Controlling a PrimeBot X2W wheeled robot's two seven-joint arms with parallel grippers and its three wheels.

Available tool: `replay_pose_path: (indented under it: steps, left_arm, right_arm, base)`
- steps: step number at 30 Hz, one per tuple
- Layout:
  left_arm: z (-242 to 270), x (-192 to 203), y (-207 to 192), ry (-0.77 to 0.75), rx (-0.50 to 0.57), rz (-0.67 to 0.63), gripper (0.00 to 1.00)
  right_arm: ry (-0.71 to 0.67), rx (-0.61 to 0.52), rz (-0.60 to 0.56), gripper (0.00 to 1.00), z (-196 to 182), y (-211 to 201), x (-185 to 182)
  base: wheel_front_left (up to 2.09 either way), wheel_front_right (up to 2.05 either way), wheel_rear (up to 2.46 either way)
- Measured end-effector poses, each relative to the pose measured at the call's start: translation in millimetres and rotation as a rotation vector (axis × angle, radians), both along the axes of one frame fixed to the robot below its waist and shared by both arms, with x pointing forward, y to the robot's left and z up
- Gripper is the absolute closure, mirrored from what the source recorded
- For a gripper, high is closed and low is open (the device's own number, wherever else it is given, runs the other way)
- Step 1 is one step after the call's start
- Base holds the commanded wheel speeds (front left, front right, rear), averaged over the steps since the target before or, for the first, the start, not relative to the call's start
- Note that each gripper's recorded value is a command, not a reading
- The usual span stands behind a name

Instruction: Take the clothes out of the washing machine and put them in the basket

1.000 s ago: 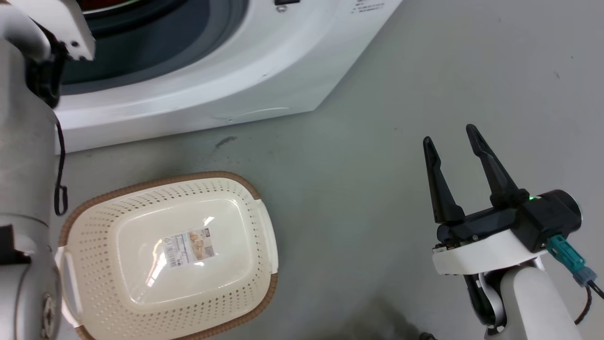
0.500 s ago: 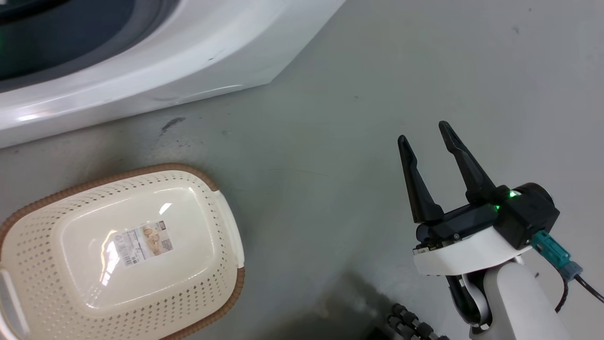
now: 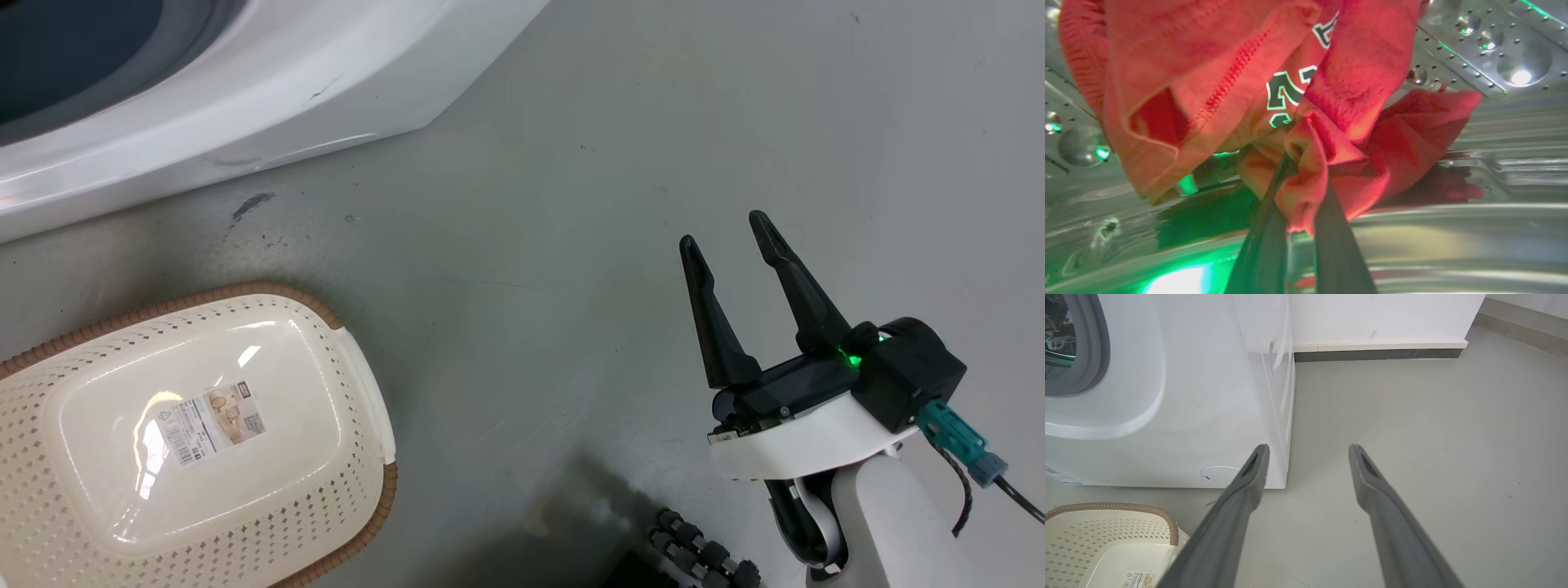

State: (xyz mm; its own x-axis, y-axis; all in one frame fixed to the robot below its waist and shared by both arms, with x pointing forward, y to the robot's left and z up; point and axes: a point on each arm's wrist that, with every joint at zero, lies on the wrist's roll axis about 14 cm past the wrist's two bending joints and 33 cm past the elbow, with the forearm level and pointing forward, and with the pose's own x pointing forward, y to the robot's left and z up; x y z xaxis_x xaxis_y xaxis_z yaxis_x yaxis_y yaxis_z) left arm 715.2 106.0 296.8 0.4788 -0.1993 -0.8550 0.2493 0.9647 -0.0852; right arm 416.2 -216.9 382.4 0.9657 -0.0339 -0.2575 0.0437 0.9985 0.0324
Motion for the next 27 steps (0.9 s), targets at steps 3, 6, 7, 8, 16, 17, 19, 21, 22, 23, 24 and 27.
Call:
replay_pose_path:
  steps: [3,6,7,8,16,17,19,21,22,23,24,27]
  left_arm:
    - [3,2,0,-0.036,-0.002,0.002,1.00]
    - [30,15,2,-0.234,0.003,0.000,1.00]
    - [36,16,2,-0.278,0.002,0.000,1.00]
    - [42,17,2,-0.321,0.004,0.001,1.00]
    - [102,2,-10,-0.631,-0.054,-0.011,1.00]
    - [108,-3,-11,-0.658,-0.061,-0.014,1.00]
    - [126,-10,-14,-0.719,-0.082,-0.010,1.00]
    - [143,-19,-16,-0.768,-0.103,-0.007,1.00]
    - [150,-25,-18,-0.789,-0.115,-0.006,1.00]
    - [156,-30,-19,-0.804,-0.115,-0.014,1.00]
    - [163,-35,-19,-0.822,-0.129,-0.006,1.00]
    - [183,-50,-17,-0.874,-0.148,0.004,1.00]
  right_arm:
    - [-0.002,0.006,-0.004,0.00,1,0,0]
    - [-0.027,0.006,-0.004,0.00,10,-1,1]
    - [-0.033,0.004,-0.004,0.00,12,-1,1]
    - [-0.040,-0.001,-0.005,0.00,15,-2,1]
    - [-0.108,-0.013,-0.004,0.00,43,-3,-4]
    - [-0.117,-0.014,-0.005,0.00,47,-3,-5]
    - [-0.133,-0.018,-0.005,0.00,54,-3,-9]
    - [-0.145,-0.016,-0.008,0.00,59,-3,-14]
    - [-0.153,-0.017,-0.010,0.00,63,-3,-16]
    - [-0.162,-0.015,-0.010,0.00,66,-3,-18]
    - [-0.170,-0.013,-0.011,0.00,69,-3,-21]
    - [-0.194,-0.009,-0.011,0.00,78,-2,-27]
  base:
    - [0.00,0.00,0.00]
    - [0.00,0.00,0.00]
    - [0.00,0.00,0.00]
    - [0.00,0.00,0.00]
    - [0.00,0.00,0.00]
    - [0.00,0.00,0.00]
    - [0.00,0.00,0.00]
    - [0.00,0.00,0.00]
    - [0.00,0.00,0.00]
    - [0.00,0.00,0.00]
    - [0.00,0.00,0.00]
    - [0.00,0.00,0.00]
